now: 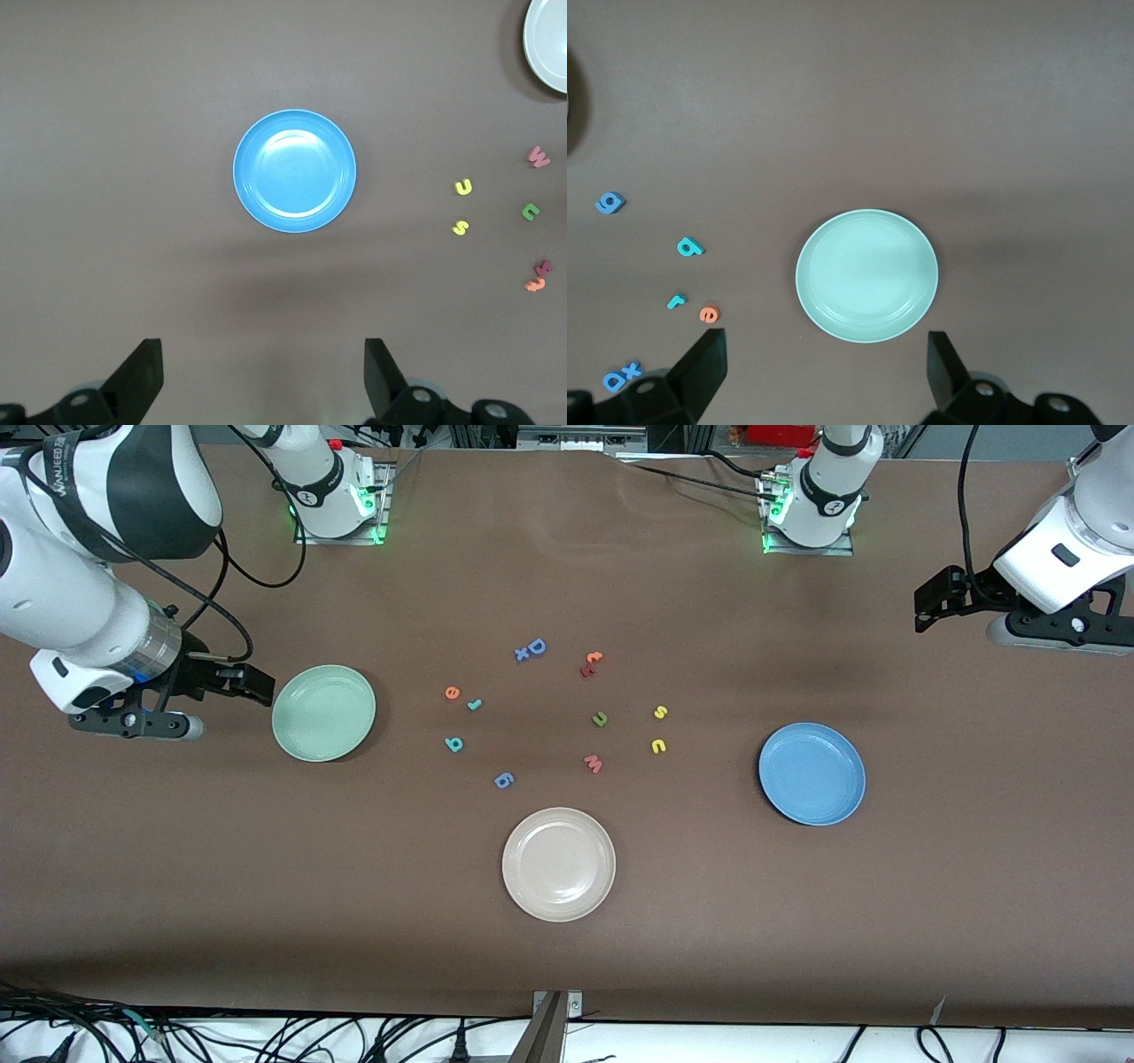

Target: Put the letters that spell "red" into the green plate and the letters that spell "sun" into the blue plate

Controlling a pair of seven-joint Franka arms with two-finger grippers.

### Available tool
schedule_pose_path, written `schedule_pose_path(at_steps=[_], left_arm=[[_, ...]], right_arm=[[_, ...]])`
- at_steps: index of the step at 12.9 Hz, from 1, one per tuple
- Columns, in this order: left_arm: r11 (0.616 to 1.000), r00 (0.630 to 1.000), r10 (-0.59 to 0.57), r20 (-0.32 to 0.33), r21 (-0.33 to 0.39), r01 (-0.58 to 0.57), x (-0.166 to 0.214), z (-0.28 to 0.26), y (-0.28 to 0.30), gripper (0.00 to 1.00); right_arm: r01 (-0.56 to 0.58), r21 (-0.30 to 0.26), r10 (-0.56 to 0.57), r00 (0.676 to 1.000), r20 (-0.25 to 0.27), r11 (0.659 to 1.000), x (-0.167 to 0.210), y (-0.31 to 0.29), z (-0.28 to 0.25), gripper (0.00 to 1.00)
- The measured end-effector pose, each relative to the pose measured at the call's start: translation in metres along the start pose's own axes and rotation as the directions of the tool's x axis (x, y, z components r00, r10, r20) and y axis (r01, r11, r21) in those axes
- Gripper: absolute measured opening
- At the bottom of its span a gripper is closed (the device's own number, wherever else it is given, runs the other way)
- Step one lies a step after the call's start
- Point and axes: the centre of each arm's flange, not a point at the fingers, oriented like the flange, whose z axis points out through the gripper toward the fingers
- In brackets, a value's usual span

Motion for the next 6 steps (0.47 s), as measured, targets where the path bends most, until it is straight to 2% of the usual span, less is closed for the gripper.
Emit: schedule_pose_path(at_steps=[6], left_arm=[[1.0,1.0,0.001,0.0,0.0,-0.001,0.0,0.0,0.0,1.0]], right_arm=[[-0.016,-0.002,0.016,0.999,0.042,1.0,-0.007,-0.012,0.005,1.0]])
